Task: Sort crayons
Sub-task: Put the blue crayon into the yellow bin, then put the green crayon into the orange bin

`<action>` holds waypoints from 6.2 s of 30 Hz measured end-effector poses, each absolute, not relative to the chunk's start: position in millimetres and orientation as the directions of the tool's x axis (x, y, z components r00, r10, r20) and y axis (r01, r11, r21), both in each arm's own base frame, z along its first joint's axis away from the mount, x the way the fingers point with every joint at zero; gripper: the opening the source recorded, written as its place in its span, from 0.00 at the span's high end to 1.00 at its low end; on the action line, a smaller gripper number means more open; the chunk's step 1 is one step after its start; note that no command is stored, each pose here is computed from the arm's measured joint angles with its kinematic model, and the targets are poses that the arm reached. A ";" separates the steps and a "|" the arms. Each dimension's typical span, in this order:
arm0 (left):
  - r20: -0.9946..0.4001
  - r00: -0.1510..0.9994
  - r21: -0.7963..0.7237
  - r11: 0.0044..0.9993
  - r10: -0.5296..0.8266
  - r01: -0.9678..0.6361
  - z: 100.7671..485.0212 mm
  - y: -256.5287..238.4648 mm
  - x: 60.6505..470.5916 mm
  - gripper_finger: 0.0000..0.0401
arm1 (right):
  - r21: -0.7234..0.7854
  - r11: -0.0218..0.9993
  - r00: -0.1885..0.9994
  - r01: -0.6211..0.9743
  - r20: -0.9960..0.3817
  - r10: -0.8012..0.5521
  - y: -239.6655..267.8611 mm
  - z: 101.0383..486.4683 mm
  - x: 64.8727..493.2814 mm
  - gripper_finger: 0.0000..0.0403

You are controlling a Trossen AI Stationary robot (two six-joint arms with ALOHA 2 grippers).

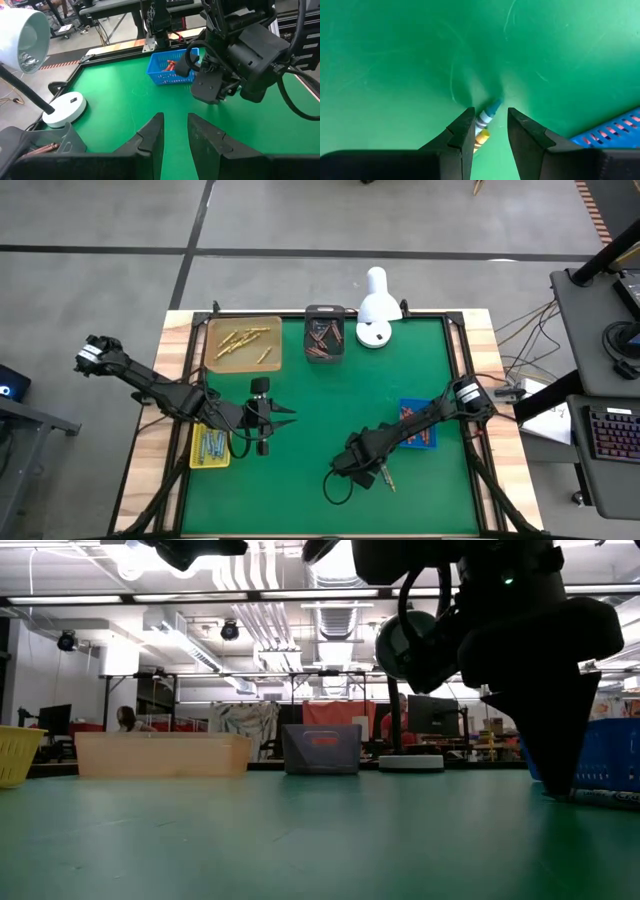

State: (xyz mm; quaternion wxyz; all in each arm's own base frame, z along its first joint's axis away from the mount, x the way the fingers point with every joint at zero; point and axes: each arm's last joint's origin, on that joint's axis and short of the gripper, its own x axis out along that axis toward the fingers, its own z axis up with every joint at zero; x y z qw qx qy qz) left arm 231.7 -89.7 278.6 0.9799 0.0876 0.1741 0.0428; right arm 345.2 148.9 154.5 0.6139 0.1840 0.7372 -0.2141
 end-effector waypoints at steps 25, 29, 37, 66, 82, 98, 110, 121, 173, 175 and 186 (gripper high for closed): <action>-0.334 0.936 0.186 0.981 0.114 -0.053 278.6 -89.7 231.7 0.83 | -0.038 0.843 -0.124 0.537 -0.992 0.034 149.3 143.2 346.2 0.83; -0.334 0.936 0.186 0.981 0.114 -0.053 278.6 -89.7 231.7 0.83 | -0.024 0.844 -0.111 0.536 -0.993 0.043 150.0 142.8 347.5 0.92; -0.329 0.937 0.183 0.982 0.114 -0.055 279.1 -89.8 231.9 0.83 | -0.018 0.861 -0.077 0.509 -0.997 0.025 151.0 149.3 351.4 0.98; 0.066 0.964 0.014 0.966 -0.258 0.257 227.2 -101.0 232.5 0.83 | -0.095 0.995 0.957 -0.027 -0.290 -0.002 172.5 321.3 382.1 0.98; 0.018 0.949 0.042 0.949 -0.313 0.313 220.0 -119.5 268.6 0.70 | -0.091 0.992 0.971 -0.093 -0.230 0.070 152.2 328.5 394.2 0.98; -0.023 0.949 0.043 0.948 -0.314 0.314 220.4 -119.0 267.6 0.93 | -0.136 0.983 0.969 -0.121 -0.229 0.087 157.1 328.6 392.3 0.97; -0.055 0.952 -0.030 0.953 -0.302 0.301 223.1 -117.0 263.9 0.98 | -0.135 0.985 0.963 -0.107 -0.259 0.069 158.1 326.9 389.6 0.75; -0.305 0.922 -0.328 0.935 -0.237 0.132 235.1 -99.8 229.7 0.98 | -0.111 0.991 0.944 -0.080 -0.327 0.040 148.3 342.4 370.0 0.69; -0.971 -0.235 0.186 0.775 0.050 -0.603 224.8 -118.1 175.6 0.82 | -0.079 0.997 0.862 -0.022 -0.507 -0.021 143.2 324.9 360.1 0.68; -0.982 -0.165 0.169 0.799 0.089 -0.577 233.6 -119.2 181.2 0.82 | -0.056 0.998 0.845 -0.005 -0.533 -0.026 143.2 322.2 358.1 0.68; -0.874 0.363 0.211 0.926 0.323 -0.314 291.7 -125.4 216.7 0.83 | 0.037 0.994 0.760 0.104 -0.648 -0.056 141.4 310.6 348.7 0.71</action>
